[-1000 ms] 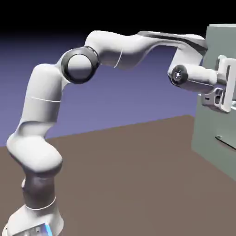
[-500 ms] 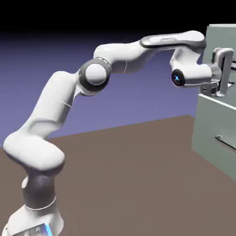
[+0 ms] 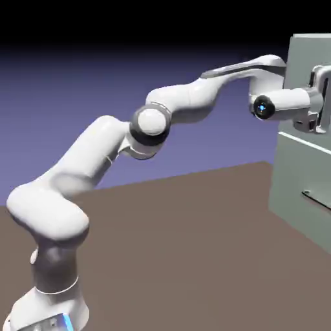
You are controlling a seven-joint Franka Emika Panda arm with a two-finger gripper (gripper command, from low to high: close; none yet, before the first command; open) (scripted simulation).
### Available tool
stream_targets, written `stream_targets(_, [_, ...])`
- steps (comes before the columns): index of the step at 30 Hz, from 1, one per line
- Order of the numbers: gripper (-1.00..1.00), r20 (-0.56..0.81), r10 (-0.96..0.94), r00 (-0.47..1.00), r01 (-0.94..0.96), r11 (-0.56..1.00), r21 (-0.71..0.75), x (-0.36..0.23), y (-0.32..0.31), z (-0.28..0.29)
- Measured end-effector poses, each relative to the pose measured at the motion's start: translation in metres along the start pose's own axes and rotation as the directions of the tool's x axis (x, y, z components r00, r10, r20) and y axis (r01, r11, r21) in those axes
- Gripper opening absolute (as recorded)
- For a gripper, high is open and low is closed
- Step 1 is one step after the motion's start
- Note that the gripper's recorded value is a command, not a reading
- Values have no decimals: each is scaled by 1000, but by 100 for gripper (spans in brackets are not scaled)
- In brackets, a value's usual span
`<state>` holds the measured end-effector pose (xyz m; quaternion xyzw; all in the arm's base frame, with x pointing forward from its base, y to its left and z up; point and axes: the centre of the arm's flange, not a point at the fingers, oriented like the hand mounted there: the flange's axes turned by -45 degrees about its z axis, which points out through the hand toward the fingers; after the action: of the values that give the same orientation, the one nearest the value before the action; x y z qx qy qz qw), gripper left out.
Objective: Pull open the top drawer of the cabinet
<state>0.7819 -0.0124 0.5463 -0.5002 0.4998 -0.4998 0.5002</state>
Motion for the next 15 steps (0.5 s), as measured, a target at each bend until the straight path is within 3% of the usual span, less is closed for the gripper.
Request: stream_targets(15, [-100, 0, 0, 1000, 0, 1000, 0, 0, 0, -61])
